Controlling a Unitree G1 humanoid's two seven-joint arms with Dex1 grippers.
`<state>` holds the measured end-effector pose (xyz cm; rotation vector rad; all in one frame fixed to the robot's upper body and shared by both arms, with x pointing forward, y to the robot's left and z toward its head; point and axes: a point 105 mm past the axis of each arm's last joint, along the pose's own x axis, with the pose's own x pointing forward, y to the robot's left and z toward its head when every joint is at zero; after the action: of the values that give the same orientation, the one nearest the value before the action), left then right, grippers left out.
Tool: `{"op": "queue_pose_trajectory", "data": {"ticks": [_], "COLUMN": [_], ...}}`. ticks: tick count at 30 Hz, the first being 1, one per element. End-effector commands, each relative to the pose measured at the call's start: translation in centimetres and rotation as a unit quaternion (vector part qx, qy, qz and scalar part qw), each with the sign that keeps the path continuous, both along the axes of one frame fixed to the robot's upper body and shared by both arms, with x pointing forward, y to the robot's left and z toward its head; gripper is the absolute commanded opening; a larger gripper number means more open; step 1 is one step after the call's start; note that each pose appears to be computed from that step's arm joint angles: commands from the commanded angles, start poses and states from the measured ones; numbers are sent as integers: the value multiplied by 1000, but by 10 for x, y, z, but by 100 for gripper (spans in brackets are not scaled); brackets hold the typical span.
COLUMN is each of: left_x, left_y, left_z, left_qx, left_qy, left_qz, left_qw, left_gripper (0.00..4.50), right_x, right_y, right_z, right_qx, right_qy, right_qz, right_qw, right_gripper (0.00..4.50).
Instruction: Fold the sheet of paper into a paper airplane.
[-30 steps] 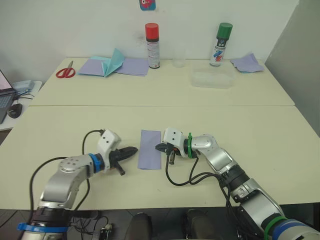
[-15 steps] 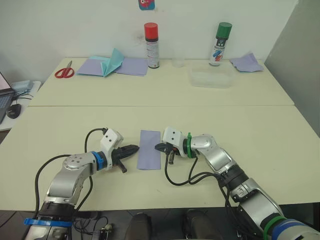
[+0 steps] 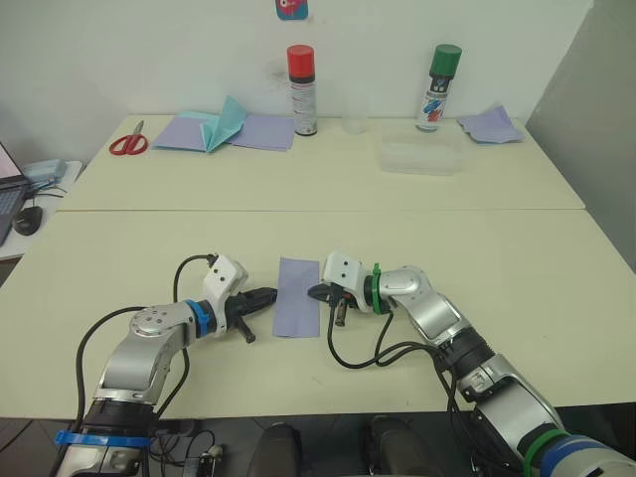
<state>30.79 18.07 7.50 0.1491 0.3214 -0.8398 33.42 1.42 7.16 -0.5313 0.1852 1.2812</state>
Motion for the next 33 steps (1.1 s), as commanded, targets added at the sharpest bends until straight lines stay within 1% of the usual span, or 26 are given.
{"op": "queue_pose_trajectory", "data": {"ticks": [1, 9, 17, 25, 33], "left_x": [4, 6, 3, 8, 8], "left_y": [-5, -11, -25, -35, -30], "left_z": [16, 22, 6, -1, -21], "left_qx": [-11, -18, -2, -2, 37], "left_qy": [-26, -35, -22, -23, 5], "left_qz": [-14, -26, -49, -53, -44], "left_qw": [1000, 999, 999, 998, 998], "left_gripper": [0, 0, 0, 0, 0], "right_x": [3, 2, 1, 2, 3], "right_y": [-12, -11, -10, -9, -8], "right_z": [-18, -17, -16, -13, -6], "right_qx": [-28, -27, -22, -16, -3], "right_qy": [25, 26, 27, 24, 18], "right_qz": [-26, -28, -29, -32, -32], "right_qw": [999, 999, 999, 999, 999], "right_gripper": [2, 2, 2, 2, 2]}}
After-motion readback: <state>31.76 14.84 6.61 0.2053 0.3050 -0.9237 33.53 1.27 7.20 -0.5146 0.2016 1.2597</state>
